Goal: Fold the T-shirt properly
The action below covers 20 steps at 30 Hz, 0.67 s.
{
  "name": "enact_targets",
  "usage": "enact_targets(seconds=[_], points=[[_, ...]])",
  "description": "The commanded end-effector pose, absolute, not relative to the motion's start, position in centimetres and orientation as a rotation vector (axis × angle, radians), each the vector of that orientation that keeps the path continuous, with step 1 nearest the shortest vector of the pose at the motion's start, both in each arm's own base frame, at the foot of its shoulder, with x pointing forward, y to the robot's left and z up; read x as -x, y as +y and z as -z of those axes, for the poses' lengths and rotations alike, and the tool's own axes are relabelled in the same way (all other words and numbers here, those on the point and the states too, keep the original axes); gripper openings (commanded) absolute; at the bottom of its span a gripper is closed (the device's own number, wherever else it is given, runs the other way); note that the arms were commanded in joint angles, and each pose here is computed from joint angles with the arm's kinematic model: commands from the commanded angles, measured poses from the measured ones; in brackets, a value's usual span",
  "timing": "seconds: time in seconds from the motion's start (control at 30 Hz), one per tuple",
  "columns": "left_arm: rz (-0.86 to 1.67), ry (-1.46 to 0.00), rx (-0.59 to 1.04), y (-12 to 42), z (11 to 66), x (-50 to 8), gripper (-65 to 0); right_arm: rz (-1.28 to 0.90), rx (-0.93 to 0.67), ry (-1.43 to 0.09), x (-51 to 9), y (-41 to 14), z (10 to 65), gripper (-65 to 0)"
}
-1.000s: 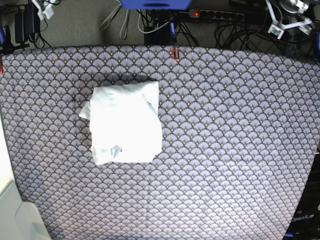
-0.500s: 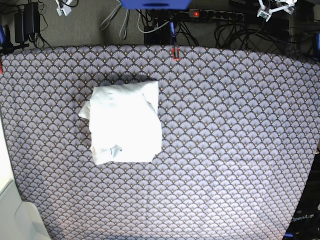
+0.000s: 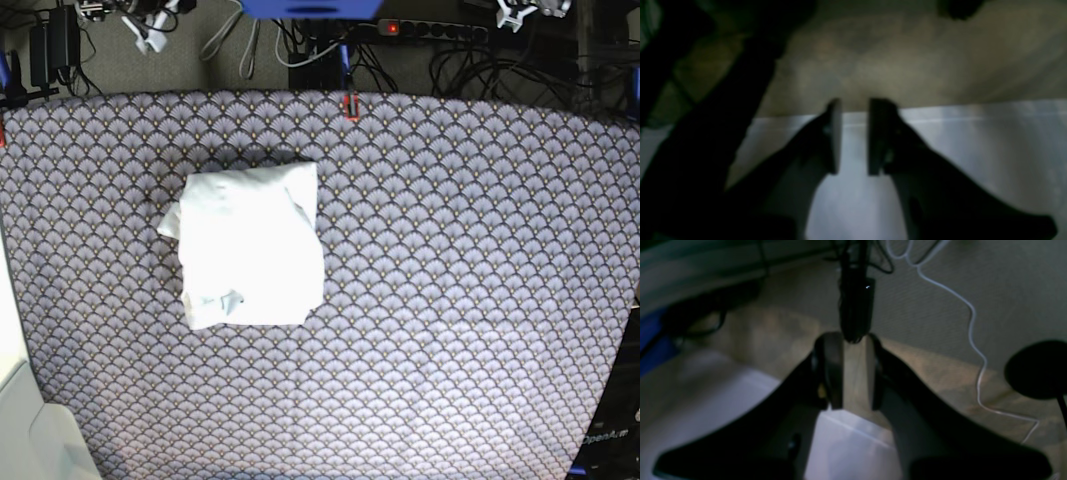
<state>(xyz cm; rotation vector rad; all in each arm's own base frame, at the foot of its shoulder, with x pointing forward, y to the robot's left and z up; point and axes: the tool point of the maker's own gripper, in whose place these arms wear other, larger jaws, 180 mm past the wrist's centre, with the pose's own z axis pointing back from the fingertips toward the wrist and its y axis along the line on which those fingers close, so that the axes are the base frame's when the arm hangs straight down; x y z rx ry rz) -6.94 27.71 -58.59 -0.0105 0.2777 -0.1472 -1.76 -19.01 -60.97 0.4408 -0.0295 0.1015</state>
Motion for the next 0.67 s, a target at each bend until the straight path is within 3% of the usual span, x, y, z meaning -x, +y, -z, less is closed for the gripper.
enact_targets(seconds=[0.0, 0.13, 0.23, 0.63], points=[[0.143, 0.289, 0.009, 28.1, 58.6, 7.3, -52.8, -0.126, -0.448, -0.004, 2.8, -19.3, 60.8, -54.5], [0.105, 0.284, 0.054, 26.9, 59.8, 6.9, -54.3, -0.186, -0.367, 0.001, 3.6, -19.5, 61.9, -59.8], [0.073, 0.248, 0.085, 25.4, 60.8, 6.1, -64.5, -0.204, -0.297, 0.004, 4.8, -20.4, 62.6, -65.0], [-0.028, 0.203, 0.08, 24.1, 62.8, 4.1, -64.6, -0.232, -0.261, 0.027, 5.6, -20.4, 63.8, -65.0]])
